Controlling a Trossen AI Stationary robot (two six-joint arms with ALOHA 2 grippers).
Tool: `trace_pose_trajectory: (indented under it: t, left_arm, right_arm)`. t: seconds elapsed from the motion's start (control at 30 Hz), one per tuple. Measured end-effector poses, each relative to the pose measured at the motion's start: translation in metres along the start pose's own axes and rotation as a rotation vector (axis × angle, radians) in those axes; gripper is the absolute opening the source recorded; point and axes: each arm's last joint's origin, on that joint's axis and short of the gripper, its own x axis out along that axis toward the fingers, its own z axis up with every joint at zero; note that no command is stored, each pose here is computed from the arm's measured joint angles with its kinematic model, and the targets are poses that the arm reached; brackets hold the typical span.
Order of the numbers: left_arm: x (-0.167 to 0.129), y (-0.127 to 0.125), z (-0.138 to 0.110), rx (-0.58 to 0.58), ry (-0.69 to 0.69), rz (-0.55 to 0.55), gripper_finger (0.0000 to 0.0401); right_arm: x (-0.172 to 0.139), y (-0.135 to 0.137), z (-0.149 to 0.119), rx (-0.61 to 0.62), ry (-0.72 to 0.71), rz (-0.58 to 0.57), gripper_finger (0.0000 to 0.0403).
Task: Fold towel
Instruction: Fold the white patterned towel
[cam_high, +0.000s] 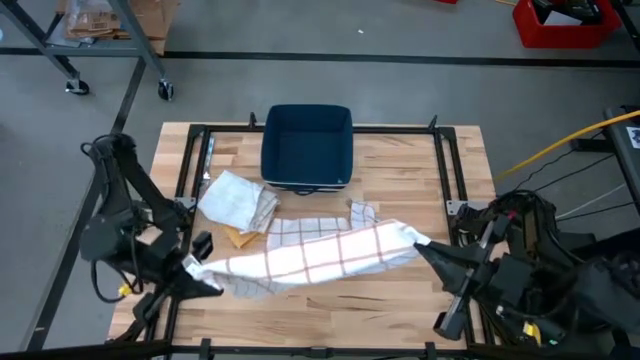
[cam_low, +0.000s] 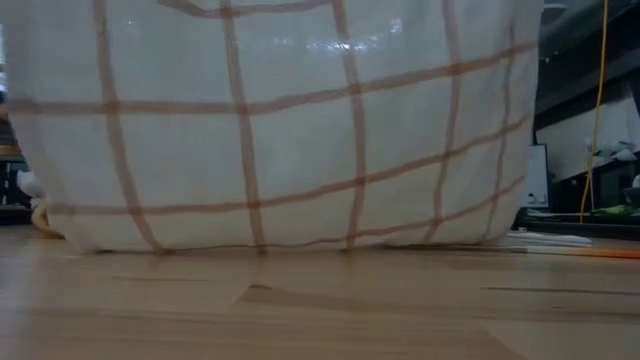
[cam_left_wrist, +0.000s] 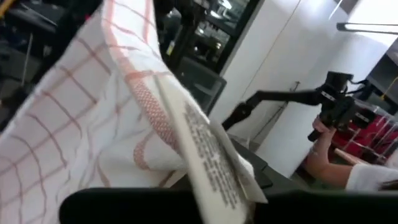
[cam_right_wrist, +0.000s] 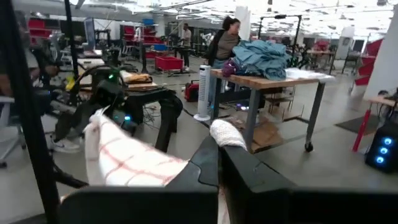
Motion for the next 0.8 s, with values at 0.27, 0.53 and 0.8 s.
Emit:
trace_pose_trajectory:
  t: [0.27,0.53,0.8]
  left_arm:
    - [0.000,-0.021,-0.030,-0.100,0.089,-0.046,0.0000]
    - [-0.004,-0.037,-0.043,-0.181,0.059,-0.037,0.0000]
    - [-0.003,-0.046,-0.052,-0.241,0.028,-0.024,0.0000]
  right_arm:
    - [-0.001,0.008,-0.018,0.149,0.000,0.001,0.0006]
    - [-0.025,0.032,-0.049,0.219,0.009,0.101,0.0004]
    - [-0.036,0.064,-0.066,0.406,0.019,0.147,0.0004]
